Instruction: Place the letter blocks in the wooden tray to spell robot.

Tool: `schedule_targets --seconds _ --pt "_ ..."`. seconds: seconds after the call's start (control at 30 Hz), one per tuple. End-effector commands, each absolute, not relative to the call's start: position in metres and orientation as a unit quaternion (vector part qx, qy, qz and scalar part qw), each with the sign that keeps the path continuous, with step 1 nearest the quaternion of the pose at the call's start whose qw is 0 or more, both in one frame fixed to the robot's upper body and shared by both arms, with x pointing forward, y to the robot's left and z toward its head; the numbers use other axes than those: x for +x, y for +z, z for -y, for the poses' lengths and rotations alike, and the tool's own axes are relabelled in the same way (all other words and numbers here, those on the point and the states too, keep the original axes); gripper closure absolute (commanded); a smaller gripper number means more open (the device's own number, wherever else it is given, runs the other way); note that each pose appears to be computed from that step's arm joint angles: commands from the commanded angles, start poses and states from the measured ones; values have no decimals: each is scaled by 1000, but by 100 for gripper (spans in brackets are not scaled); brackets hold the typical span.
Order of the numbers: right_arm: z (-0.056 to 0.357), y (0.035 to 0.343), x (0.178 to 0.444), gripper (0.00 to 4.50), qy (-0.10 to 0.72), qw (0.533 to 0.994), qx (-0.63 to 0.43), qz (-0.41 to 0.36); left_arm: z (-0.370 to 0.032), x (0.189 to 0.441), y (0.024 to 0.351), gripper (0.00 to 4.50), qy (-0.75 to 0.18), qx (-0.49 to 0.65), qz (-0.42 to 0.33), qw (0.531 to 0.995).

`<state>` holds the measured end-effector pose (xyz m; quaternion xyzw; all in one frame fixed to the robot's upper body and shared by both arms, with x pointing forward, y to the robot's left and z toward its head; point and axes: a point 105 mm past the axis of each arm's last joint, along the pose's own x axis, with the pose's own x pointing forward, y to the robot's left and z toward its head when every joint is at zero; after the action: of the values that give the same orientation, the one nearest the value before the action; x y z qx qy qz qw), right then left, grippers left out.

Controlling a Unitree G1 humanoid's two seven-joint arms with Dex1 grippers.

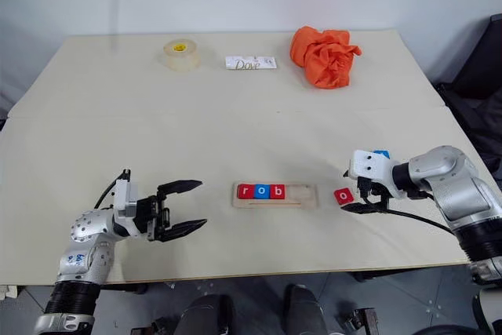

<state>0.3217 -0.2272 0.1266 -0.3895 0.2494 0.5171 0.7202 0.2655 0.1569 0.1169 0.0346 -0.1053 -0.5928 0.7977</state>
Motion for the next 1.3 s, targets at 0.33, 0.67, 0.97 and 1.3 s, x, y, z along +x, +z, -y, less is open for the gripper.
schedule_targets --seconds 0.33,0.67,0.97,1.3 --pt "223 140 325 306 539 710 -386 -237 -158 260 123 0 -581 38 122 804" --pt "168 188 319 306 540 747 -319 -219 -158 267 124 0 -599 41 121 790" --pt "136 160 317 306 550 728 -333 -237 -157 269 127 0 -604 47 125 786" --pt "129 147 331 306 549 716 -358 -240 -163 259 126 0 -589 50 124 797"
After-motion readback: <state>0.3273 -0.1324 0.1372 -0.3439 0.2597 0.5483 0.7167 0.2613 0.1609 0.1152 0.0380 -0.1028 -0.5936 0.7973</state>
